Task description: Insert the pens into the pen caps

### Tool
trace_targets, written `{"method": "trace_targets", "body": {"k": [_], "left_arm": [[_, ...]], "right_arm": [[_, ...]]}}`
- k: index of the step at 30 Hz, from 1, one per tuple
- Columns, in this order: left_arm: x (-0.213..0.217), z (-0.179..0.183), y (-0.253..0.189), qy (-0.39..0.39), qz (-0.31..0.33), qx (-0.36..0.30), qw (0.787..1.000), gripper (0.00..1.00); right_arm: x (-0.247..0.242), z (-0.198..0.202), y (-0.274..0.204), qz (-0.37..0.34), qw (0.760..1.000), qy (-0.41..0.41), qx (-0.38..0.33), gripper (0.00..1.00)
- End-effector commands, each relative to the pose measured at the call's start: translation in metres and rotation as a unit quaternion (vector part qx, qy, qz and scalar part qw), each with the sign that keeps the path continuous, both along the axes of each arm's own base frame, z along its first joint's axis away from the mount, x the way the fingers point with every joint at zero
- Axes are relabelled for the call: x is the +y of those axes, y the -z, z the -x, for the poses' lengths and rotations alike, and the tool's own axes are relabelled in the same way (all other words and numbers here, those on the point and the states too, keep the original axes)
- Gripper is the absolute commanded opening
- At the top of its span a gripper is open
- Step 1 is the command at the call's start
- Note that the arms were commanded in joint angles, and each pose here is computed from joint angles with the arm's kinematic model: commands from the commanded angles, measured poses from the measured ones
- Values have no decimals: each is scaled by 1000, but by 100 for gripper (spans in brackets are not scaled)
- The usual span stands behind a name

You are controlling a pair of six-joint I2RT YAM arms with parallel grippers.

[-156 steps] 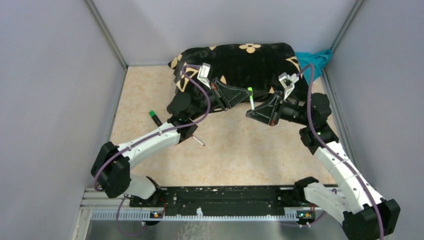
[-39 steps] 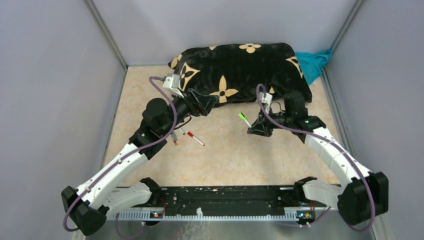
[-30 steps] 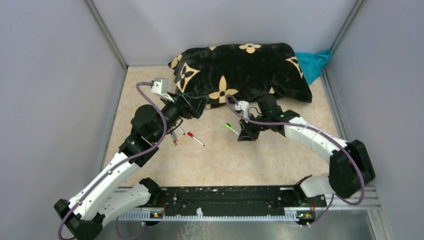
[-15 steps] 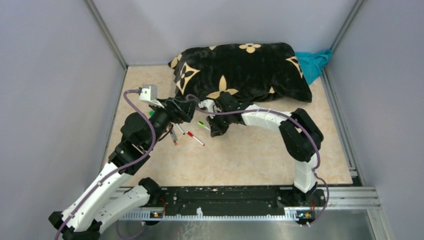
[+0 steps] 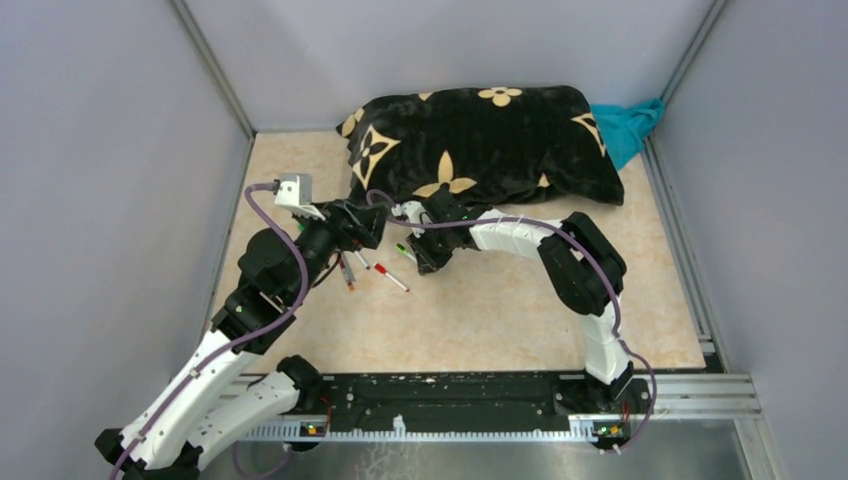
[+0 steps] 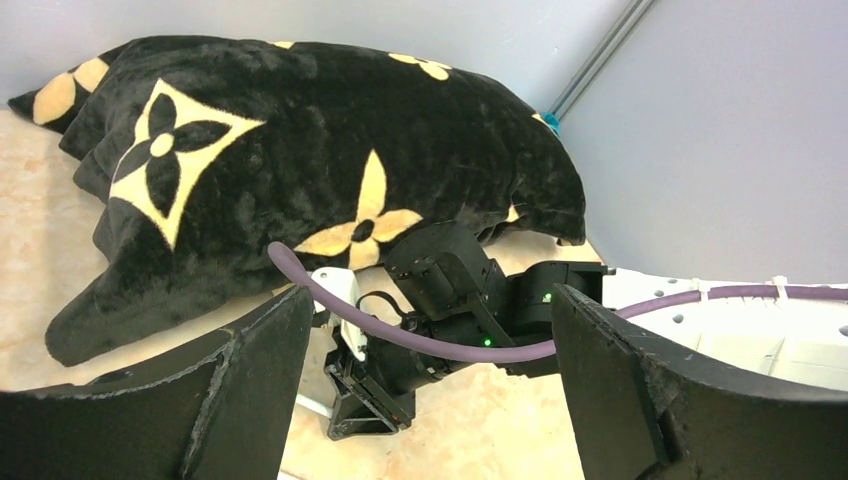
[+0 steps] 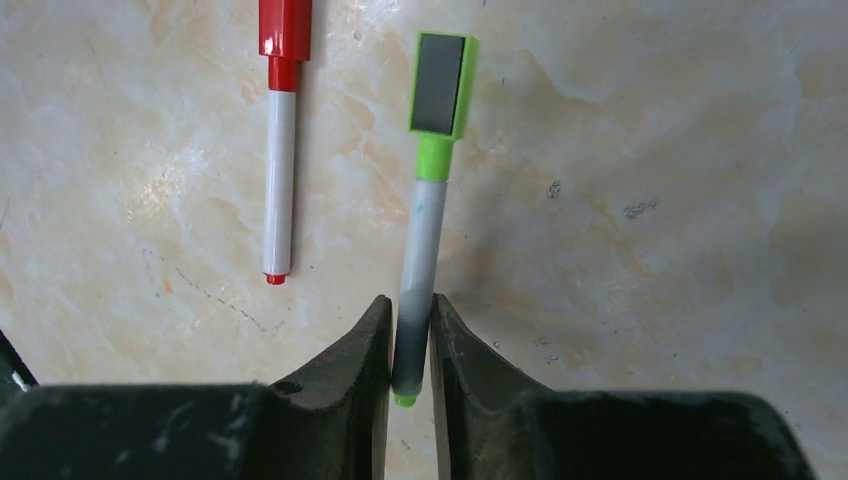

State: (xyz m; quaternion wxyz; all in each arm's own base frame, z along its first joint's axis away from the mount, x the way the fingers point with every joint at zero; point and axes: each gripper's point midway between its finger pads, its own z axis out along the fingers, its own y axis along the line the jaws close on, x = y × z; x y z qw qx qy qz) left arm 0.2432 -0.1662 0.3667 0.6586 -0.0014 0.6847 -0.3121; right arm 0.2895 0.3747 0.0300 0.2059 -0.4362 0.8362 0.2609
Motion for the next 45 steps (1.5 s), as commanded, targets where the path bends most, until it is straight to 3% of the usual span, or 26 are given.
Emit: {"method": "trace_targets", "body": {"k": [1, 9, 15, 19, 25, 28, 30, 33, 36, 41, 45], "left_arm": [[3, 4, -10, 2, -2, -8, 1000, 92], [1, 8, -15, 14, 14, -7, 1000, 93], [-5, 11, -19, 30, 27, -10, 999, 94], [-13, 9, -20, 44, 29, -9, 999, 98], [-25, -13, -26, 38, -6, -2, 999, 99], [-26, -34, -32, 31, -39, 2, 999, 99], [-21, -50, -38, 22, -53, 10, 998, 99], [-13, -70, -53, 28, -54, 14, 998, 99], [6, -92, -68, 20, -36, 27, 999, 99], [27, -100, -102, 23, -2, 24, 999, 99], [34, -89, -135, 18, -6, -6, 1000, 99]], "right_arm": [[11, -7, -26, -26, 999, 6, -20, 20], [11, 4, -63, -57, 998, -15, -30, 34], [-4, 10, -128, -69, 985, -107, -121, 58], [-32, 5, -167, -58, 972, -129, -188, 67], [-102, -30, -229, -91, 971, -54, -216, 78], [-147, -56, -271, -119, 963, 20, -242, 94], [-179, -70, -300, -131, 952, 77, -267, 99], [-229, -88, -346, -127, 921, 177, -322, 99], [-283, -100, -402, -91, 852, 313, -410, 99], [-321, -80, -490, -89, 770, 385, -501, 99], [-335, -65, -535, -106, 729, 413, -535, 99]]}}
